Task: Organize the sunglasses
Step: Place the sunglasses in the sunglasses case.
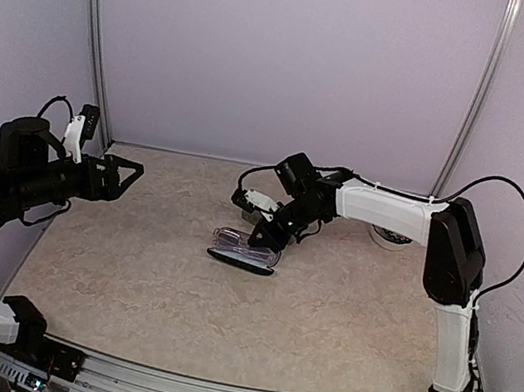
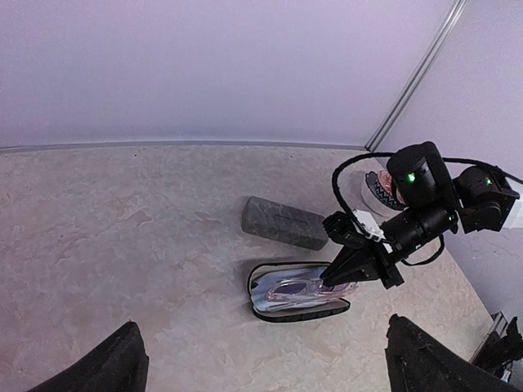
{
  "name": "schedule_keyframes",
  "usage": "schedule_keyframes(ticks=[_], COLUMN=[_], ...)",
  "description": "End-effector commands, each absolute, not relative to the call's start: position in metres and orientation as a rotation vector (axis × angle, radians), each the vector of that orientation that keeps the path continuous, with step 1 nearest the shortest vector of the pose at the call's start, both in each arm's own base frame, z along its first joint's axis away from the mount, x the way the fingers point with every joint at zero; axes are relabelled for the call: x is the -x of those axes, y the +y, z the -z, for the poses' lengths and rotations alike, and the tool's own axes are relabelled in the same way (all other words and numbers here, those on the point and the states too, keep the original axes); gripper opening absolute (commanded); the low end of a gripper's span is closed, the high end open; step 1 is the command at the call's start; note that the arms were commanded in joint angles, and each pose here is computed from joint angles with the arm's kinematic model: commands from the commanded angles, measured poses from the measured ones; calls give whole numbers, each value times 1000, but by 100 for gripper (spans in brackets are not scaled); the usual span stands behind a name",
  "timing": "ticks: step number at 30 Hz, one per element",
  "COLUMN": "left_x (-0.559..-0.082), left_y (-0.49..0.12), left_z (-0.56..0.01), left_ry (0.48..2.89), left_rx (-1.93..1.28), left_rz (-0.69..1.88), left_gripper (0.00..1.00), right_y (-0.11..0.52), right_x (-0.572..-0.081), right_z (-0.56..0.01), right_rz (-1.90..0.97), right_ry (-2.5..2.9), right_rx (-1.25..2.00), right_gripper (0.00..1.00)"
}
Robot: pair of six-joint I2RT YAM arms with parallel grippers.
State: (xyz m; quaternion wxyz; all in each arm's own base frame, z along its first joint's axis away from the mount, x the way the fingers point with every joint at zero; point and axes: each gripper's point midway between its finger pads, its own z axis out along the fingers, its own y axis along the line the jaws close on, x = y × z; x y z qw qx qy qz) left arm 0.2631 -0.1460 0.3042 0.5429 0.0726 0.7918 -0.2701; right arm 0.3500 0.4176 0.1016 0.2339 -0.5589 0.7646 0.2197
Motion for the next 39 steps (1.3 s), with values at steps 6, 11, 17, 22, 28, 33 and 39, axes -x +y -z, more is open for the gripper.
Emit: schedule_keyframes(ticks=[6, 11, 17, 22, 28, 33, 39], left_x=[-263, -264, -266, -267, -269, -270, -271], left_y=[-147, -147, -148, -147, -147, -147, -146], left_z=[-306, -304, -301, -300, -299, -297, -296], left_ry=[1855, 1860, 1871, 1874, 1880, 1886, 1890], left_rx=[-187, -183, -184, -181, -179, -178, -176], left_rz=[658, 658, 665, 658, 663, 662, 660], left_gripper=[99, 99, 99, 99, 99, 99, 99], right_y=[419, 417, 418, 419, 420, 416, 413], right_x=[-364, -368, -370, -373, -375, -380, -387], right_z=[-97, -89, -82, -78, -71, -68, -64], right_rz=[-676, -680, -693, -700, -701, -677, -636], right_ry=[2118, 2137, 2146, 2147, 2153, 2167, 2178], right_rx=[1492, 1472, 1464, 1458, 1466, 1454, 1436], right_gripper=[0, 0, 0, 0, 0, 0, 13])
